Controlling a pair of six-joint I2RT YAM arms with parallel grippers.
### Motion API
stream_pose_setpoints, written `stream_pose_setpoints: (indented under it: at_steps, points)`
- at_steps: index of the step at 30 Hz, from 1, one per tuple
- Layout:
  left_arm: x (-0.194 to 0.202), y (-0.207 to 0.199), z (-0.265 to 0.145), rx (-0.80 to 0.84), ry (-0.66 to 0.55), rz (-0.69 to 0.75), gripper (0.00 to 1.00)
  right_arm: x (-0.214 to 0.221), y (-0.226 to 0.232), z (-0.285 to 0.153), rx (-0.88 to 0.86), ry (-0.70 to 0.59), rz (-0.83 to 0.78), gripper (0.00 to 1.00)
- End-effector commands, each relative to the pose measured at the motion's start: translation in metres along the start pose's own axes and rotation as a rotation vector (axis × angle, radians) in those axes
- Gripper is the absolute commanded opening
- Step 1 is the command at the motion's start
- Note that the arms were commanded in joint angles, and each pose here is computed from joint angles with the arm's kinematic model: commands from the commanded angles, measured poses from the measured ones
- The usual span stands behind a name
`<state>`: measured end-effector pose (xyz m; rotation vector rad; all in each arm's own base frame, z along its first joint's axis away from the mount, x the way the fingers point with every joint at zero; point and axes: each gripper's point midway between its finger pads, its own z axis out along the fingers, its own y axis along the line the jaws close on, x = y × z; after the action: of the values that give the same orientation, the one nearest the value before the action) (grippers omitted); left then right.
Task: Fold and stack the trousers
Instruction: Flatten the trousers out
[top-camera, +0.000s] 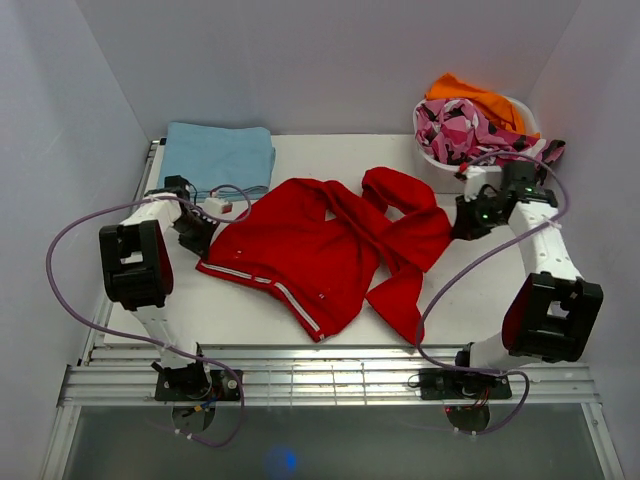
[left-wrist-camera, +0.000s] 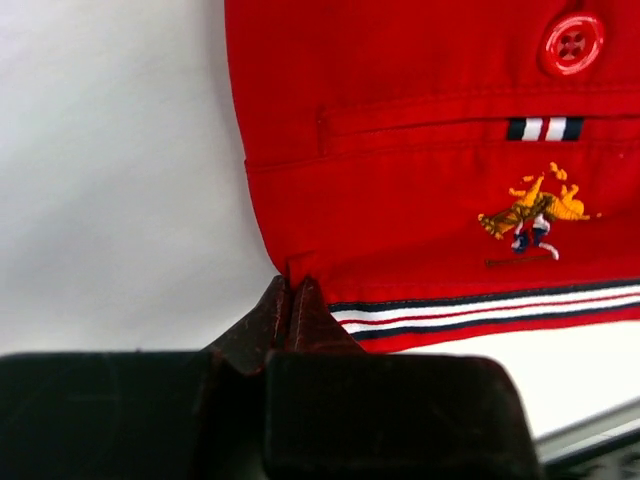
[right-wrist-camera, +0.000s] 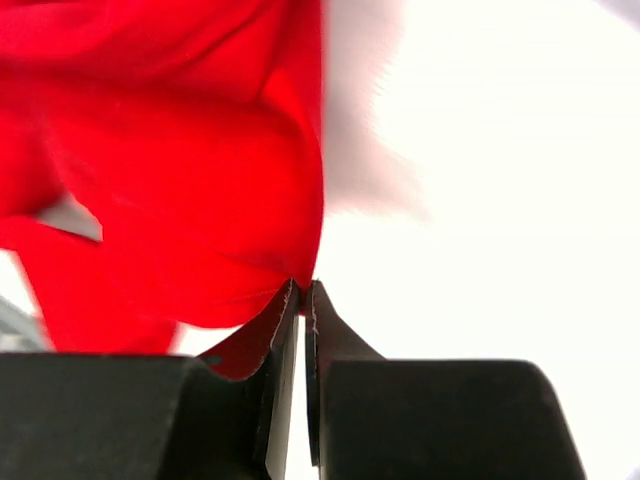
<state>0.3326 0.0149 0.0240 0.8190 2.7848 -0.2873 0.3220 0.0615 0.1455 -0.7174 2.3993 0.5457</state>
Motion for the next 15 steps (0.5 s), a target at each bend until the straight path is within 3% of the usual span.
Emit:
stream_pose_setpoints:
  at_steps: [1,8,13,15]
  points:
    - [0.019,0.082,-0.019,-0.257,0.083,0.123,0.00,0.046,-0.045,-0.050,0.147,0.087,-0.034,0.08]
    - [-0.024,0.137,-0.037,-0.350,0.009,0.155,0.03,0.095,-0.069,-0.067,0.142,0.190,0.024,0.08]
    - [-0.061,0.137,-0.068,-0.337,-0.108,0.099,0.36,0.112,-0.072,-0.061,0.142,0.243,0.039,0.08]
    - [-0.076,0.119,-0.093,-0.308,-0.186,0.111,0.51,0.112,-0.079,-0.065,0.169,0.263,0.032,0.21]
